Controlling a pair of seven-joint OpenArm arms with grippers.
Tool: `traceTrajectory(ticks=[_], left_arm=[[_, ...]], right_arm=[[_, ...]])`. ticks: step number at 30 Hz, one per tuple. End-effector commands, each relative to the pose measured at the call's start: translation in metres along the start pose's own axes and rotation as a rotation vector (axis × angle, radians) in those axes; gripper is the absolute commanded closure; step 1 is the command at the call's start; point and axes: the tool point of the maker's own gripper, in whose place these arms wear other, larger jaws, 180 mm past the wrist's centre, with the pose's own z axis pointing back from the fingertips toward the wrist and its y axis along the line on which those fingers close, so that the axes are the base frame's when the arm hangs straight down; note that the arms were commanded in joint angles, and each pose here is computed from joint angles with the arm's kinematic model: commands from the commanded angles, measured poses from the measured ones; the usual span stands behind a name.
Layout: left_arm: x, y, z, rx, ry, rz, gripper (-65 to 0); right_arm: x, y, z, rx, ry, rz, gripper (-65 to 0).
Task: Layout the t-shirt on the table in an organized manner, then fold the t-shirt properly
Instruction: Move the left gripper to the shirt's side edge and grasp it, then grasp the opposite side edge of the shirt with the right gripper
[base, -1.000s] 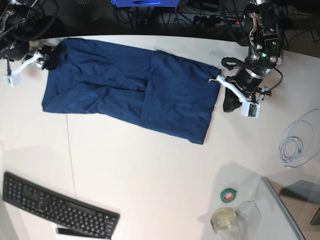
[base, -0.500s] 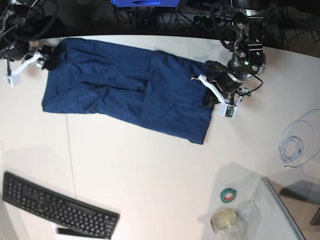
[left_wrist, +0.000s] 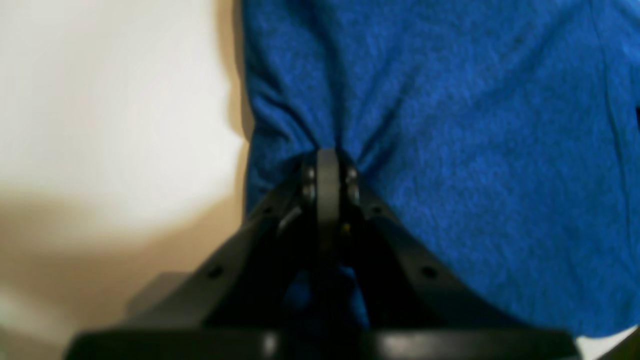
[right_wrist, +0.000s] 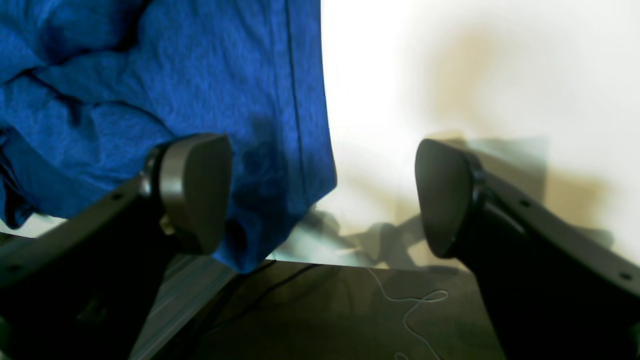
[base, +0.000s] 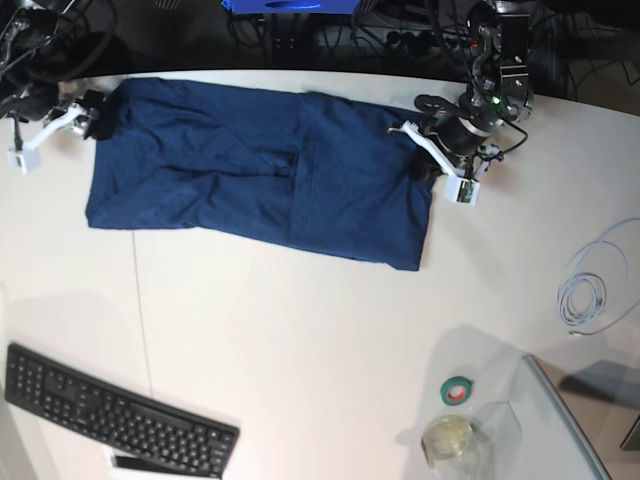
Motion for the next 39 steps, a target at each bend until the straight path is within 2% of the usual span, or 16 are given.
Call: traceTrajectory(ticks=[1, 5, 9, 14, 18, 25, 33, 39], left_arm=[[0.002, 0.001, 0.004, 0.008, -0.003, -0.012, 0.0], [0.001, 0.0, 0.005, 0.006, -0.004, -0.011, 0.0], [0.01, -0.002, 0.008, 0.006, -0.025, -0.022, 0.0], [0.018, -0.004, 0.016, 0.008, -0.054, -0.038, 0.0], [0.029, 0.018, 0.03, 0.073, -0.093, -0.024, 0.0], [0.019, 0.028, 0.023, 0.089, -0.065, 0.008, 0.0], [0.002, -0.001, 0.01, 0.012, -0.014, -0.011, 0.0], [0.005, 0.0, 0.011, 0.013, -0.021, -0.012, 0.0]], right_arm=[[0.007, -0.002, 0.004, -0.006, -0.015, 0.02, -52.8], [0.006, -0.001, 0.003, -0.002, -0.009, 0.025, -52.8], [0.004, 0.021, -0.009, 0.043, 0.033, 0.095, -52.8], [0.002, 0.034, -0.016, 0.072, 0.036, 0.1, -52.8], [0.006, 0.038, -0.017, 0.078, 0.029, 0.102, -52.8], [-0.019, 0.04, -0.035, 0.123, 0.108, 0.035, -52.4], [-0.028, 0.047, -0.05, 0.166, 0.158, -0.011, -52.4], [-0.044, 0.07, -0.059, 0.206, 0.23, 0.092, -52.2]])
